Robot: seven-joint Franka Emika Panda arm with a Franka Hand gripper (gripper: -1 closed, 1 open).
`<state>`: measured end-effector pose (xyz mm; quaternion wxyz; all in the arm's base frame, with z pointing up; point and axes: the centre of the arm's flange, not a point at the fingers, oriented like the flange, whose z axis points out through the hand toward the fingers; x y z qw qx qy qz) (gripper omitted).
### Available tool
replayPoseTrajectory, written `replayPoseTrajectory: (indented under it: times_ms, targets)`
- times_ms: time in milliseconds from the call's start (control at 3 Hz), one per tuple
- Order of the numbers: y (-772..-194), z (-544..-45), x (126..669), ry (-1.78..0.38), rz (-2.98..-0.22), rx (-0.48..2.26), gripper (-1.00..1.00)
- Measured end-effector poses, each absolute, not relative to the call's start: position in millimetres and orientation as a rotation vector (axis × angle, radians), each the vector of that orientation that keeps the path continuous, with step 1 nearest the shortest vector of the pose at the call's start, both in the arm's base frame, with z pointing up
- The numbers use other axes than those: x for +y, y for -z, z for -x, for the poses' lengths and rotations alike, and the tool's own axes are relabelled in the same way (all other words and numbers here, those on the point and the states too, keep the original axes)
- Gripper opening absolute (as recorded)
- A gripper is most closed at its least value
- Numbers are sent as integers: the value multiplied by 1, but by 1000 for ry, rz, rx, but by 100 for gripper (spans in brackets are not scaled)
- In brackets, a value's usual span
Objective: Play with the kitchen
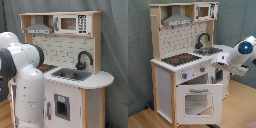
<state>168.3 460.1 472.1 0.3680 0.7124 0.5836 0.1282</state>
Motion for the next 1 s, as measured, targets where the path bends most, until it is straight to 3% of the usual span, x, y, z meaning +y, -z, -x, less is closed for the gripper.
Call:
replayPoseTrajectory:
  times_ms: [1000]
  targets:
    - [-463,-195,403,-219,-1873,1722,100]
